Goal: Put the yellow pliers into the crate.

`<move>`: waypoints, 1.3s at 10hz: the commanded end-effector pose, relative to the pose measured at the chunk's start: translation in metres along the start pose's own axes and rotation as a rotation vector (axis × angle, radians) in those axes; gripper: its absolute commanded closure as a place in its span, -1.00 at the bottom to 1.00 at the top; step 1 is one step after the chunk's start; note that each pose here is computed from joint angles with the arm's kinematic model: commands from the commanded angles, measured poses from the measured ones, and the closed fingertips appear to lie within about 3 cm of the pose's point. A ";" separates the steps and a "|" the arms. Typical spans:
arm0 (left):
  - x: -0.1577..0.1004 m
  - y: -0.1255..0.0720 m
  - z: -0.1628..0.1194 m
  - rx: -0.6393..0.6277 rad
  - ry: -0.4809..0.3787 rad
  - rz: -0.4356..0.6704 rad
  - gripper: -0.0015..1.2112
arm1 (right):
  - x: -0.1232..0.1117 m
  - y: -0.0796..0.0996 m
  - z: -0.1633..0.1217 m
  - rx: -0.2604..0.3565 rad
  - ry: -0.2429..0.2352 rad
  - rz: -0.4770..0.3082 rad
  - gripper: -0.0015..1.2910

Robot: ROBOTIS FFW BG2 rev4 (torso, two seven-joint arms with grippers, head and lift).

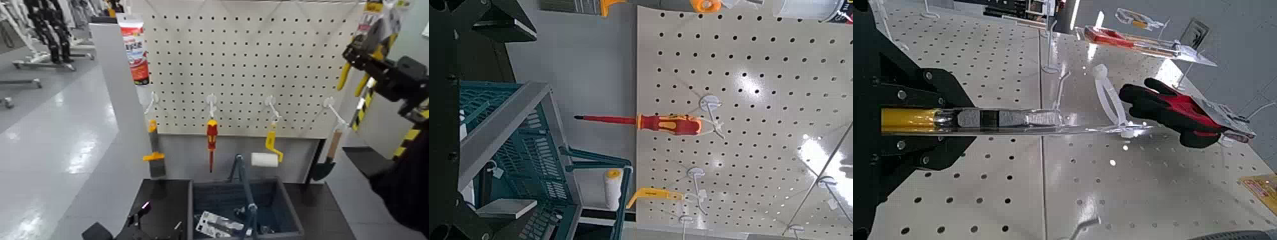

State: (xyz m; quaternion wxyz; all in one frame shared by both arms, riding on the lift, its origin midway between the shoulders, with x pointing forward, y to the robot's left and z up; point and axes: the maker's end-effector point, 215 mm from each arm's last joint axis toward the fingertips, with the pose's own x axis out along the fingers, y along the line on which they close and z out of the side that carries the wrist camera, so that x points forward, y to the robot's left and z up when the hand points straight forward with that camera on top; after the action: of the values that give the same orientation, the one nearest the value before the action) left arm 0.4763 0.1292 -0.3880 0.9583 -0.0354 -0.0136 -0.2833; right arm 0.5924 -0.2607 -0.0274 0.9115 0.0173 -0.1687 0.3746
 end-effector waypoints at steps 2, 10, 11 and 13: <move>0.000 0.000 -0.001 -0.001 0.001 0.002 -0.79 | 0.023 0.061 -0.054 0.115 0.027 0.059 0.73; 0.001 -0.001 -0.002 -0.004 0.002 0.001 -0.79 | 0.006 0.149 -0.211 0.440 0.193 0.065 0.73; 0.001 -0.001 -0.001 -0.004 0.000 0.002 -0.78 | -0.001 0.156 -0.225 0.469 0.210 0.059 0.73; 0.001 -0.002 -0.003 -0.007 0.003 -0.001 -0.78 | -0.013 0.164 -0.248 0.508 0.248 0.043 0.73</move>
State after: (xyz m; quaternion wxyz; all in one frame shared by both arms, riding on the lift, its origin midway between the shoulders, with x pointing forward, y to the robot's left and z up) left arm 0.4760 0.1271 -0.3902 0.9581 -0.0373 -0.0118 -0.2837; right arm 0.5460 -0.1129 -0.2721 0.8837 0.1915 0.0350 0.4256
